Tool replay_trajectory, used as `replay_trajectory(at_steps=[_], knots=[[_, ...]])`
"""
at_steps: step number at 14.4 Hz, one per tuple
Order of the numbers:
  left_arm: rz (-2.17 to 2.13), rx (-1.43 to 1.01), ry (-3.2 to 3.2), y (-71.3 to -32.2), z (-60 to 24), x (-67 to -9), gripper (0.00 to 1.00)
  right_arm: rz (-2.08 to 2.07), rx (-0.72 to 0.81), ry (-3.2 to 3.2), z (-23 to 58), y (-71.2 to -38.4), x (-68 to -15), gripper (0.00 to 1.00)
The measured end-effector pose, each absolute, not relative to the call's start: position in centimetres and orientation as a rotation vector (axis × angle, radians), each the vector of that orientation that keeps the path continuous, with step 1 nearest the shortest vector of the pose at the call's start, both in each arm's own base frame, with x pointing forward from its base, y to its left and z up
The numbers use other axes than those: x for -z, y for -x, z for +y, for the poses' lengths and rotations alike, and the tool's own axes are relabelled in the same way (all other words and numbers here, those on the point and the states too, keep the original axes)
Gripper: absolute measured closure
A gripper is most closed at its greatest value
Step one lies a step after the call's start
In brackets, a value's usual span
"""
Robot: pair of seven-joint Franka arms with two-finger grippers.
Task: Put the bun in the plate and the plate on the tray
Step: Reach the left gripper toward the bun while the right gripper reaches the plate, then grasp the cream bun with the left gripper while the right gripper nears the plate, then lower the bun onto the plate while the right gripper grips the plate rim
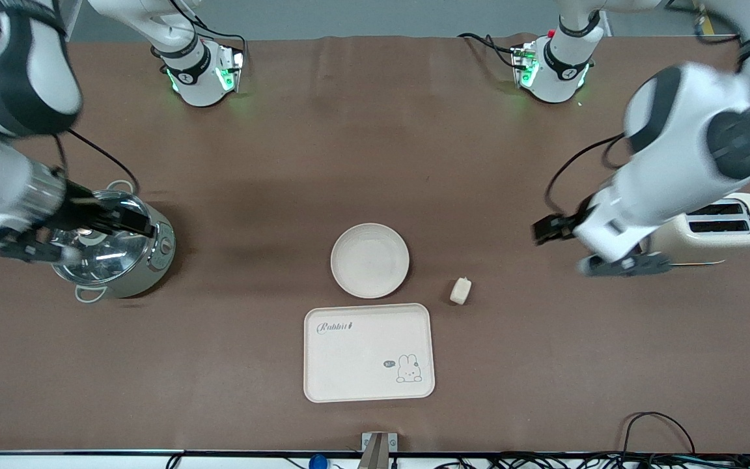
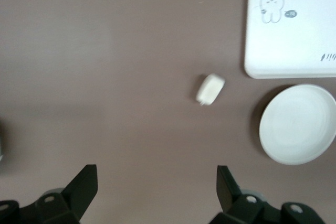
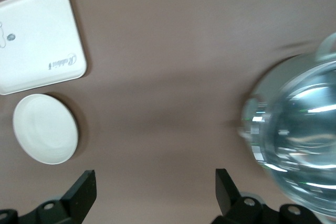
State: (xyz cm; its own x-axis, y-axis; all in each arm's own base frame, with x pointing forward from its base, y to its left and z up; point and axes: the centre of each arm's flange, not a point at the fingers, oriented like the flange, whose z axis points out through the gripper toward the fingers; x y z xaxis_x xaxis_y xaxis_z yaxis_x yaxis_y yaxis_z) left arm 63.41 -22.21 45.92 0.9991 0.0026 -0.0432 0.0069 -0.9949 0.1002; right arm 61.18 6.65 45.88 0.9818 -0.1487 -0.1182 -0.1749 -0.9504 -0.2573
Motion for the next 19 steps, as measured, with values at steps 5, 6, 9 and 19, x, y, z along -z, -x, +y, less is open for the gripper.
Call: replay_trajectory(at_steps=[5,6,9,19], knots=[[-0.119,0.007,-2.998,-66.4,-27.6,-28.4,0.0,0.384,-0.201,2.702,10.3,-62.8,-35.2,0.0],[-0.163,-0.018,-2.994,-66.5,-28.1,-26.1,0.0,0.423,-0.192,2.677,11.1,-62.6,-33.2,0.0],[-0.228,-0.035,-2.99,-66.0,-29.8,-21.8,0.0,0.448,-0.217,2.66,14.7,-61.3,-28.7,0.0],[-0.139,-0.091,-2.969,-64.0,-31.2,-18.4,0.6,0.634,-0.07,2.611,25.7,-51.9,-20.7,0.0]])
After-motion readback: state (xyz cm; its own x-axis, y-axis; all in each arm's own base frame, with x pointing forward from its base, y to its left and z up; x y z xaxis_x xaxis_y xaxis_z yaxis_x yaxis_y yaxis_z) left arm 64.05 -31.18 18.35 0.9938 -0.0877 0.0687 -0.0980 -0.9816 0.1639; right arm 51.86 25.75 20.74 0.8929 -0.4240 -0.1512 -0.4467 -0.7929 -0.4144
